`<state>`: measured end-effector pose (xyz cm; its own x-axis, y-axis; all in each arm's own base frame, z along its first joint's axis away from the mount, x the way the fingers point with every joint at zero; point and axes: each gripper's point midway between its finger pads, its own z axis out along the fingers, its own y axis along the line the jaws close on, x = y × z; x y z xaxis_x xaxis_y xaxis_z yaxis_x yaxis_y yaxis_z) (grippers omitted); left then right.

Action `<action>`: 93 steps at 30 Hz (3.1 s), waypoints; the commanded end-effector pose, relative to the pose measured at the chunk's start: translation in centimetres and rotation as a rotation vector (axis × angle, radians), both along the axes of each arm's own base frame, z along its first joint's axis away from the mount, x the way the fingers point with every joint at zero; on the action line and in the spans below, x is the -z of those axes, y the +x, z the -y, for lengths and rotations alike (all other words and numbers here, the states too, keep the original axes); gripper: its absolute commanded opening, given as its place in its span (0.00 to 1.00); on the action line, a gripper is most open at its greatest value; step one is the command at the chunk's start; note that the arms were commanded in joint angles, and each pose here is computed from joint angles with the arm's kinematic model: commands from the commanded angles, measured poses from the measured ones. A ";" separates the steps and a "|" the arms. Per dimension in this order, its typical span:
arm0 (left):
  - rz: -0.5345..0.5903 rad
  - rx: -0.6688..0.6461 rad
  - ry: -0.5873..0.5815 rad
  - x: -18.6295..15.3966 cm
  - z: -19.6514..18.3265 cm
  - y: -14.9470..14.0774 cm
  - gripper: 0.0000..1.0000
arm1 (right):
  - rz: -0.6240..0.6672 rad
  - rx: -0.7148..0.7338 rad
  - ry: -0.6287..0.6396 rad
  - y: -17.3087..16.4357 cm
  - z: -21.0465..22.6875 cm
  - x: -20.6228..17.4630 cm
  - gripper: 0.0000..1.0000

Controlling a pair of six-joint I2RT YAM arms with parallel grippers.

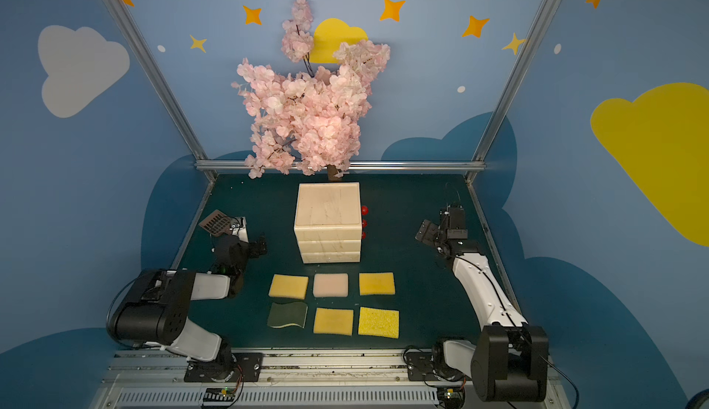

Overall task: Take the sponge out of the drawer
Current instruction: Reset both arms

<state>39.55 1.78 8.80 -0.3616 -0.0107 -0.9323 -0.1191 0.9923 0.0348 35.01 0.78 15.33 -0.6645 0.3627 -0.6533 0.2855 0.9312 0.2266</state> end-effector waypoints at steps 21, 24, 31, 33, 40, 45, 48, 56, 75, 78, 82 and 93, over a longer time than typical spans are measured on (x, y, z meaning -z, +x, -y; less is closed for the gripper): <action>-0.032 0.046 -0.040 0.5 0.8 -0.1 1.00 | 0.139 -0.177 -0.250 3.2 0.5 5.2 0.96; -0.033 0.046 -0.039 0.6 0.8 -0.2 1.00 | 0.161 -0.200 -0.260 3.2 0.2 5.6 0.96; -0.033 0.045 -0.041 0.5 0.7 -0.1 1.00 | 0.323 -0.321 -0.286 2.7 -1.5 4.0 0.96; -0.032 0.045 -0.040 0.5 0.7 -0.1 1.00 | 0.400 -0.313 -0.320 2.4 -1.3 3.6 0.96; -0.033 0.047 -0.040 0.6 0.8 -0.1 1.00 | 0.421 -0.328 -0.323 2.9 -1.6 5.7 0.96; -0.034 0.045 -0.041 0.6 0.7 -0.1 1.00 | 0.416 -0.424 -0.317 3.0 -3.1 5.8 0.96; -0.034 0.045 -0.041 0.6 0.7 -0.1 1.00 | 0.341 -0.472 -0.291 3.7 -3.7 6.7 0.96; -0.032 0.047 -0.040 0.5 0.7 -0.1 1.00 | 0.306 -0.380 -0.248 4.3 -1.7 6.8 0.96; -0.033 0.047 -0.038 0.5 0.8 -0.2 1.00 | 0.305 -0.371 -0.282 4.3 -1.9 6.8 0.96; -0.032 0.046 -0.037 0.5 0.8 -0.2 1.00 | 0.305 -0.374 -0.282 4.3 -1.9 6.8 0.96; -0.033 0.045 -0.036 0.6 0.8 -0.2 1.00 | 0.304 -0.371 -0.282 4.2 -1.8 6.8 0.96; -0.033 0.045 -0.035 0.6 0.8 -0.2 1.00 | 0.307 -0.372 -0.281 4.3 -1.9 6.7 0.96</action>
<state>39.29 1.11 7.83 -0.4042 -0.0243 -0.9144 -0.0778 0.9969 0.0078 39.02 2.64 8.38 -0.4828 -0.0781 -0.8722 -0.1194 0.9926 -0.0228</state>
